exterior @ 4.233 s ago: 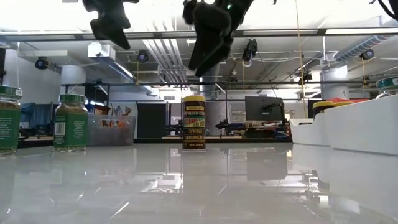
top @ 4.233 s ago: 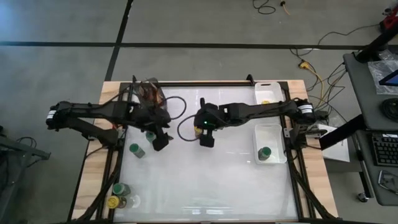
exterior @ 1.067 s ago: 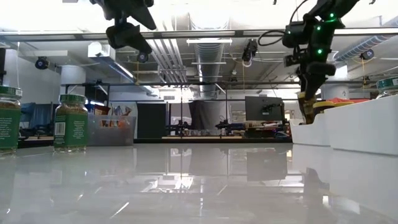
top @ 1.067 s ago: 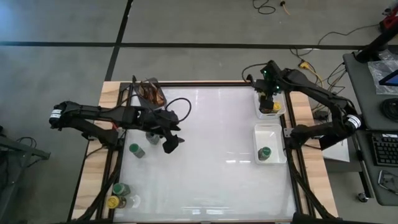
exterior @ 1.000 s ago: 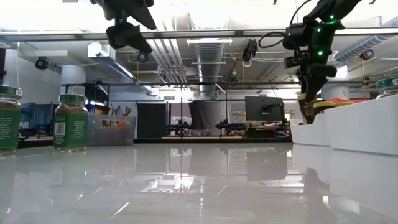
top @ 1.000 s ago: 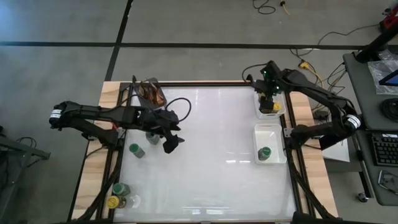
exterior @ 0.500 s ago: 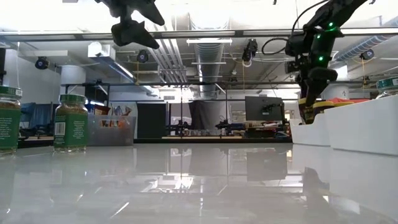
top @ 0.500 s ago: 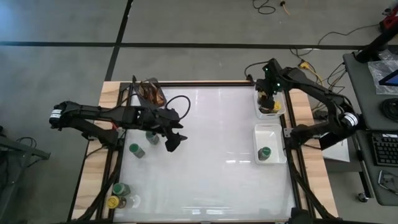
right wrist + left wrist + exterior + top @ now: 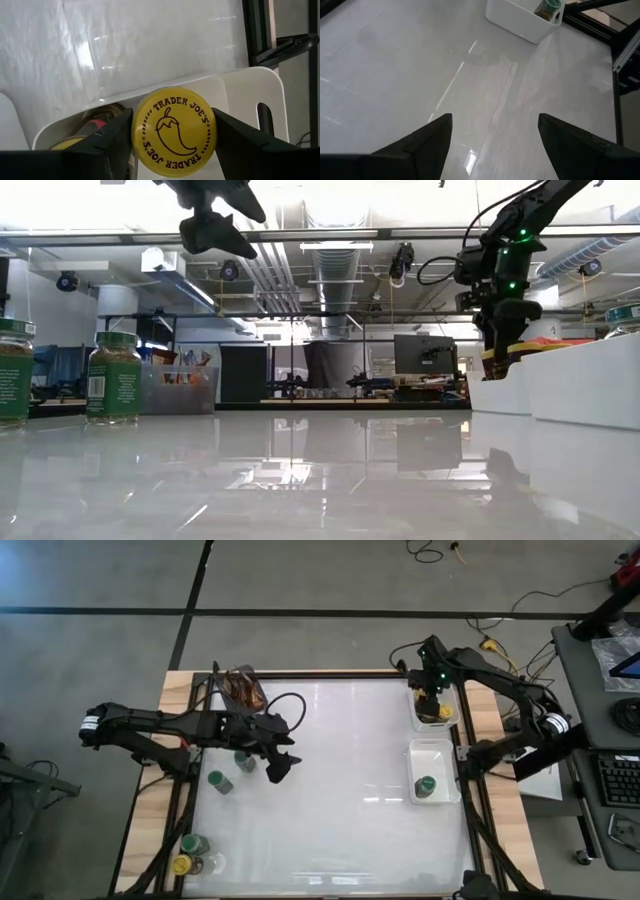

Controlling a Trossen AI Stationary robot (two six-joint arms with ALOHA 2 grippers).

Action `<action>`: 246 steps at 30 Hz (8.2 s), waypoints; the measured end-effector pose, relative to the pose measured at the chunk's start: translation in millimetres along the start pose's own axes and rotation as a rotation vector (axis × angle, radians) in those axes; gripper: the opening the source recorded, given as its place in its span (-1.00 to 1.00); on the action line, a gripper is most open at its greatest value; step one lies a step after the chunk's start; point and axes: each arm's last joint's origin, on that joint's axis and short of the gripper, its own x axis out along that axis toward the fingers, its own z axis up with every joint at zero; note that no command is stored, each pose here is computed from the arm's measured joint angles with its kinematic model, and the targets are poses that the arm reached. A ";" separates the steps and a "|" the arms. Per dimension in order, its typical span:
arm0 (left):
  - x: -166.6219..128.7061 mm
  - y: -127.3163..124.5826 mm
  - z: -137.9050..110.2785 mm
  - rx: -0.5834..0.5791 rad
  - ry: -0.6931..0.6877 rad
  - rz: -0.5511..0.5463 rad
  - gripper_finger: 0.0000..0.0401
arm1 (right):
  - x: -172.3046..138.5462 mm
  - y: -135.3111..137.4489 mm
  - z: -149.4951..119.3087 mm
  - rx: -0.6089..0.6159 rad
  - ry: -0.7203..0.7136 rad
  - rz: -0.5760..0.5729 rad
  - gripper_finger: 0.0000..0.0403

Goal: Sort spices by type
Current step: Put the yellow seasoning bottle into the top white bin

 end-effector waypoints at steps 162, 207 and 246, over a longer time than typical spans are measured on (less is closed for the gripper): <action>-72.5 -155.1 -215.3 -0.111 1.245 0.340 0.50 | -100.3 93.1 154.2 0.609 -0.573 0.074 0.14; -60.1 -197.6 -217.8 -0.125 1.184 0.230 0.09 | -97.6 94.0 150.2 0.396 -0.523 0.014 0.13; 115.1 -23.2 -1.5 -0.728 0.810 0.465 0.05 | -183.9 164.4 40.0 0.079 -0.659 0.269 0.07</action>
